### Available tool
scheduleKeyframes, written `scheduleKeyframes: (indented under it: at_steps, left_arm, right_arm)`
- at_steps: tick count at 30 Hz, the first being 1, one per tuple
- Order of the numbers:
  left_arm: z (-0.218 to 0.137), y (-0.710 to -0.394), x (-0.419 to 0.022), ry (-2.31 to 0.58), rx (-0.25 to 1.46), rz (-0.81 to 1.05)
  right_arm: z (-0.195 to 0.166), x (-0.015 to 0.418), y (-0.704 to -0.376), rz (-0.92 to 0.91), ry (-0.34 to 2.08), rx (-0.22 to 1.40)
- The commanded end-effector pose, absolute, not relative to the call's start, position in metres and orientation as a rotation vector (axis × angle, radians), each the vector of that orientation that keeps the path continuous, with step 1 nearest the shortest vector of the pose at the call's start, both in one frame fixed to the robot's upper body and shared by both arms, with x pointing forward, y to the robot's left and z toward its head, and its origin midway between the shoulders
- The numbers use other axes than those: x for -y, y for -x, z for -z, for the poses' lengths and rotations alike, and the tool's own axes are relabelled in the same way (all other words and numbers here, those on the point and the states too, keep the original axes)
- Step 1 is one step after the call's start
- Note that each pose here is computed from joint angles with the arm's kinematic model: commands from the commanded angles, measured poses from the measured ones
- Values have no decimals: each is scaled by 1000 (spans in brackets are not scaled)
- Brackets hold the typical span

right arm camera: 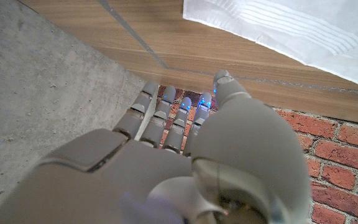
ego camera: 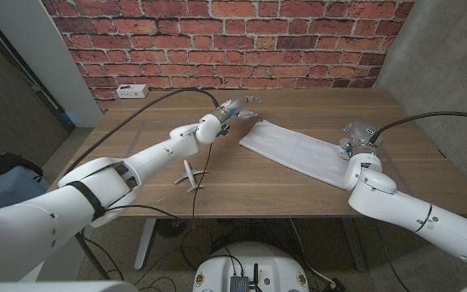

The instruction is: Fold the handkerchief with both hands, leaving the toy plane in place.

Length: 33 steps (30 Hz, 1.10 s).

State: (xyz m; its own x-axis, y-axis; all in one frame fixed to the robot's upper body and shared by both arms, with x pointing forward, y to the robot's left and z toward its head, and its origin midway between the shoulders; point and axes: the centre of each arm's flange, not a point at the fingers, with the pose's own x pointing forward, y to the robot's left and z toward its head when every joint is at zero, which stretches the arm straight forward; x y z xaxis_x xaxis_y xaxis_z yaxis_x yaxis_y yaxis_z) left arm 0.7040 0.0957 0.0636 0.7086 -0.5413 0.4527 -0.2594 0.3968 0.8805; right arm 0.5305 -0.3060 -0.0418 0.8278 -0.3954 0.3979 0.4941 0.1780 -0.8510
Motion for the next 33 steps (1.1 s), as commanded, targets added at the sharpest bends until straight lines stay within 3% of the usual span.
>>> scheduleKeyframes:
  at_steps: [1, 33]
  left_arm:
    - [-57, -710, -100, -1057, 760, 371]
    - [-44, -693, -101, -1098, 755, 514]
  right_arm:
    - [46, 303, -525, 555, 1187, 122]
    - [70, 283, -497, 426, 1123, 143]
